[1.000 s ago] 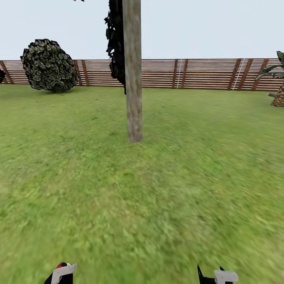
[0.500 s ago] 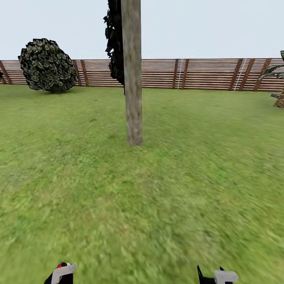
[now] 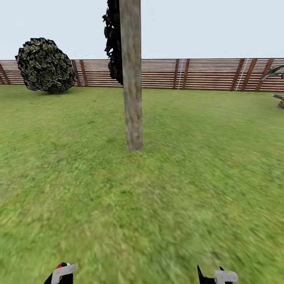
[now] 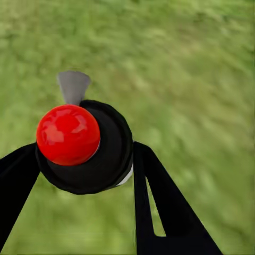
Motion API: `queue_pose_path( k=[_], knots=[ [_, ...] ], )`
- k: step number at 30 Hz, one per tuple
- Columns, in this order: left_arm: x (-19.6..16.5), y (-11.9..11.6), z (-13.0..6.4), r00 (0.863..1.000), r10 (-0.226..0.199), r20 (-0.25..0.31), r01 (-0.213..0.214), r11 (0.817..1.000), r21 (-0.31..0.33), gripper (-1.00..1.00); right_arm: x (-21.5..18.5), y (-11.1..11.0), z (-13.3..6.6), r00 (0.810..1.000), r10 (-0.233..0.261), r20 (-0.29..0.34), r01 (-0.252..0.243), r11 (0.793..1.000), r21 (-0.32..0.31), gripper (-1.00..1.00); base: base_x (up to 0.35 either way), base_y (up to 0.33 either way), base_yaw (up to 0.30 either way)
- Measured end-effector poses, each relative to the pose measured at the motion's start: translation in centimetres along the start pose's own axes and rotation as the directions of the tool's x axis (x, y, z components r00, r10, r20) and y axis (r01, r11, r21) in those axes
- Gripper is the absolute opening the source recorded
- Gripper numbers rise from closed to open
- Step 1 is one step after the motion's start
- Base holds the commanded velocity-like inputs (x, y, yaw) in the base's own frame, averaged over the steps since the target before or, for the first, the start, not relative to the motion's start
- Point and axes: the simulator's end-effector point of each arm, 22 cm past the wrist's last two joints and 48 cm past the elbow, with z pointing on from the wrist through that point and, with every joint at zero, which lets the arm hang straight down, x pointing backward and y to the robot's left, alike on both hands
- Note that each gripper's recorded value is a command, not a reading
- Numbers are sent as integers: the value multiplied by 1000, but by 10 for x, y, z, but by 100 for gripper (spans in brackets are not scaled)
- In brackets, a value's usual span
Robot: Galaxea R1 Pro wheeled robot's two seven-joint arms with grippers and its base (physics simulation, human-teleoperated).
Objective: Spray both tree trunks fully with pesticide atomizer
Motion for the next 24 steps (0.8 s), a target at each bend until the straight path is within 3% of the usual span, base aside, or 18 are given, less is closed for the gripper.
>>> queue_pose_path(
  k=[24],
  knots=[
    [0, 0, 0, 1000, 0, 0, 0, 1000, 0, -100, 1, 0, 0, 1000, 0, -2, 0, 1000, -1, 100, 338, 0, 0]
  ],
)
